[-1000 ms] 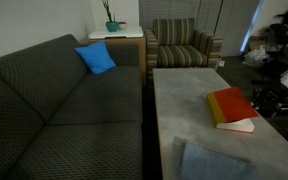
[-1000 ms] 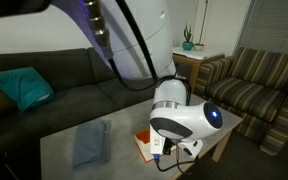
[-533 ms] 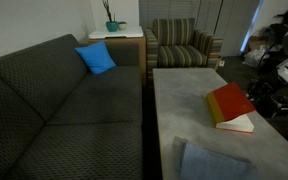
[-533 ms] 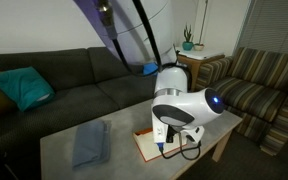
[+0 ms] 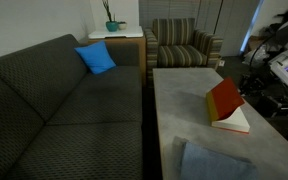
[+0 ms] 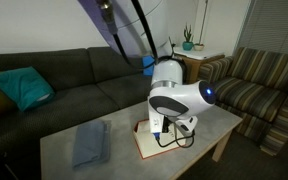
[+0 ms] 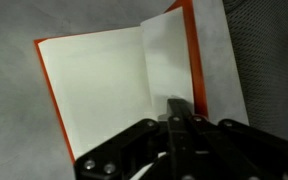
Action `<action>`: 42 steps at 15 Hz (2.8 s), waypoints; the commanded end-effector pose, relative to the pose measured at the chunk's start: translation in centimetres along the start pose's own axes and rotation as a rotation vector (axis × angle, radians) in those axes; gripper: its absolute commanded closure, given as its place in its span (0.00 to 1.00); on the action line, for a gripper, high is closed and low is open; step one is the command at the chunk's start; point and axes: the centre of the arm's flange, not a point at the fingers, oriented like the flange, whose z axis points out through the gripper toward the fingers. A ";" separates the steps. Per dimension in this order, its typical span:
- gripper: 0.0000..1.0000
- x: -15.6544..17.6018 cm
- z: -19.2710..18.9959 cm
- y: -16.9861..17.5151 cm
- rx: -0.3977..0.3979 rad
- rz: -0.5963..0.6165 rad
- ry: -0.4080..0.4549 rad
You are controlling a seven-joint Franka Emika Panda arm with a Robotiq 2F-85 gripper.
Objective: Open the red book
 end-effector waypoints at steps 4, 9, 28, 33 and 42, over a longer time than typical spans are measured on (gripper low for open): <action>1.00 -1.8 0.1 -2.8 -0.008 -0.066 -0.035; 1.00 -2.0 0.0 -4.8 -0.023 -0.116 -0.041; 1.00 -3.9 3.8 -12.2 -0.103 -0.323 -0.128; 1.00 -3.6 5.7 -11.7 -0.112 -0.314 -0.185; 1.00 -2.3 10.0 -11.5 -0.145 -0.358 -0.191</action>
